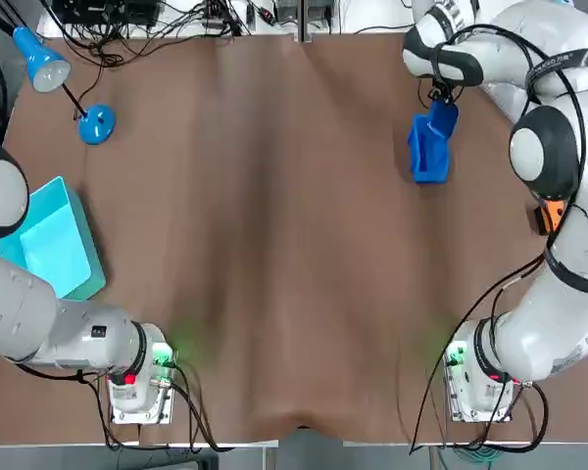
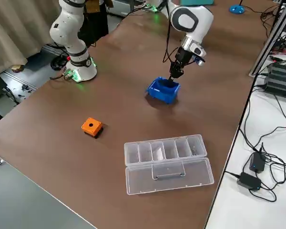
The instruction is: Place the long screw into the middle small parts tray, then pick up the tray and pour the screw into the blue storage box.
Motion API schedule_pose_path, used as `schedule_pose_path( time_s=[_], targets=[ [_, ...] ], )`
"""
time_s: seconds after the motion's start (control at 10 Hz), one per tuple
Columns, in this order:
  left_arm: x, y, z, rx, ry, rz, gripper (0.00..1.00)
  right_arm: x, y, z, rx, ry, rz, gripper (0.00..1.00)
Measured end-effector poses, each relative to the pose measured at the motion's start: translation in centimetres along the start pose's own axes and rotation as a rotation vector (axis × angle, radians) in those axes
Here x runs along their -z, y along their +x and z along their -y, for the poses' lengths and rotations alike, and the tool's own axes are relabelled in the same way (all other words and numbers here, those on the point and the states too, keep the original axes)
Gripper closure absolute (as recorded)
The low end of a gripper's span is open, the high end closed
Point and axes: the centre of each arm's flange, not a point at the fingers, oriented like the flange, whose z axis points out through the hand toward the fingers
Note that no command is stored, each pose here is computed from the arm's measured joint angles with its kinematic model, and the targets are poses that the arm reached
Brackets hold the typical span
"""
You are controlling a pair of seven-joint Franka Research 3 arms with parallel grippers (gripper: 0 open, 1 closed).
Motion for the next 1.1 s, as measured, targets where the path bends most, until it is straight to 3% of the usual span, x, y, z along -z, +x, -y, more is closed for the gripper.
schedule_pose_path(
  time_s=[0.2, 0.5, 1.1],
  targets=[
    [0.0, 0.0, 0.0, 0.0, 0.0, 0.0, 0.0, 0.1, 0.2, 0.9, -0.003, -0.049, 0.017, 0.96],
    [0.0, 0.0, 0.0, 0.0, 0.0, 0.0, 0.0, 1.5, 1.1, 6.8, -0.051, -0.18, 0.074, 0.96],
    [0.0, 0.0, 0.0, 0.0, 0.0, 0.0, 0.0, 0.6, 0.9, 6.1, -0.064, -0.253, 0.097, 0.96]
  ],
)
